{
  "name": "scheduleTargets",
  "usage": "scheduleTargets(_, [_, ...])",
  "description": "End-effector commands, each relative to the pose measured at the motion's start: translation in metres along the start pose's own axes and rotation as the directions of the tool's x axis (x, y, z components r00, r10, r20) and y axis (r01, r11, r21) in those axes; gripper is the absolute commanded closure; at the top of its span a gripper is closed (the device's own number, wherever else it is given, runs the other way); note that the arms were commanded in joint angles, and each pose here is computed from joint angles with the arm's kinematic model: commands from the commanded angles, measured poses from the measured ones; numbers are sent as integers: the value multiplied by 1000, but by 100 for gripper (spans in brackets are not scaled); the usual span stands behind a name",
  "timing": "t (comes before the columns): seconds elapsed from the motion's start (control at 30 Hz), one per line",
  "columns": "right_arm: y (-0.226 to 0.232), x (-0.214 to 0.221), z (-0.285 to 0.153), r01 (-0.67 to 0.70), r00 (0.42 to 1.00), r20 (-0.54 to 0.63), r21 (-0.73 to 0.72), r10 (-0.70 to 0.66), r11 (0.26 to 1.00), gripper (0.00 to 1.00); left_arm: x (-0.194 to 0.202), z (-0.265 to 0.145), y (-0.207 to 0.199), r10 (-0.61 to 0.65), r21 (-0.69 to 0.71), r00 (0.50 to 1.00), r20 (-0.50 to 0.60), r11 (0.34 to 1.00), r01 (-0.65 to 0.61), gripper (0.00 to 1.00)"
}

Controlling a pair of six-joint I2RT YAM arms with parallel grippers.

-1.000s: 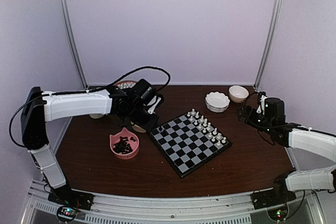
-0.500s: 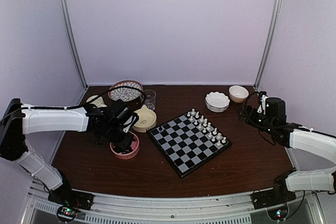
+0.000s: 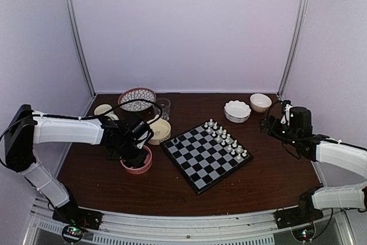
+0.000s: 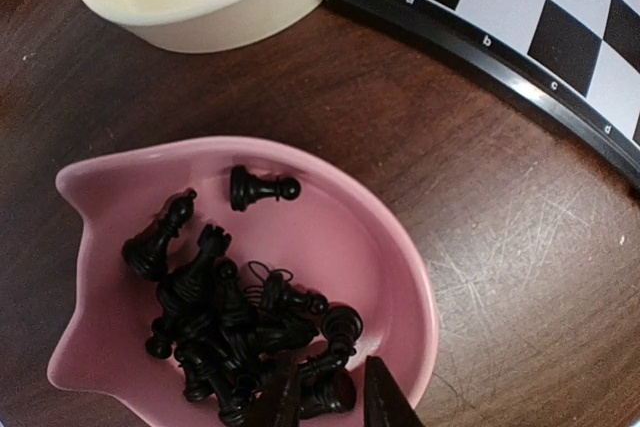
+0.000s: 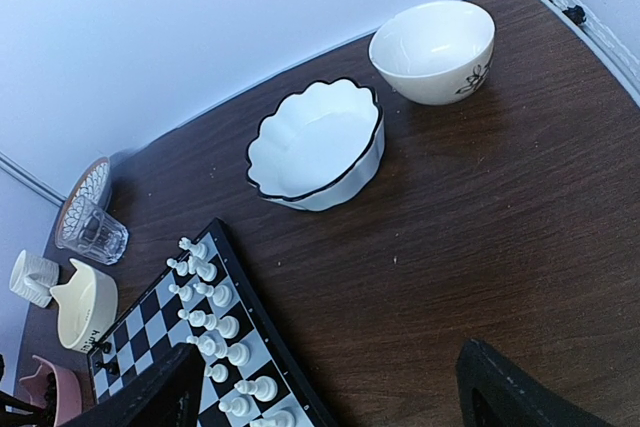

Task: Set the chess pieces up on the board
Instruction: Pick up the pawn from the storage box.

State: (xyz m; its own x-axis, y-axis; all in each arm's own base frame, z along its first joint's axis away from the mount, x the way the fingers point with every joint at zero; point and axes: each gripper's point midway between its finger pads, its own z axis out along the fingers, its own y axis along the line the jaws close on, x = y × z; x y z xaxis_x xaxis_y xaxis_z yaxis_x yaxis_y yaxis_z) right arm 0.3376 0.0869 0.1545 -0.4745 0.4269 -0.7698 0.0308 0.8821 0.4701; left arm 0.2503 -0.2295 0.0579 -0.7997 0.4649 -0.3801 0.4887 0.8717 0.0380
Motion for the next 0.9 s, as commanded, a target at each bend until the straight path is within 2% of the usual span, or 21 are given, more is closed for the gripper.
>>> scheduleTargets(0.0, [-2, -2, -1, 16, 1000, 10, 16, -16, 1000, 9, -13, 2, -2, -4, 10, 1000, 29, 1000, 4, 76])
scheduleTargets(0.53, [-2, -1, 0, 17, 1000, 7, 19, -18, 1000, 9, -11, 14, -3, 9, -4, 1000, -9, 1000, -9, 81])
scheduleTargets(0.73, [-2, -1, 0, 17, 1000, 8, 17, -17, 1000, 9, -12, 11, -5, 5, 10, 1000, -4, 1000, -5, 99])
scheduleTargets(0.87, [-2, -2, -1, 17, 1000, 9, 18, -17, 1000, 9, -20, -5, -7, -5, 33, 999, 32, 999, 4, 100])
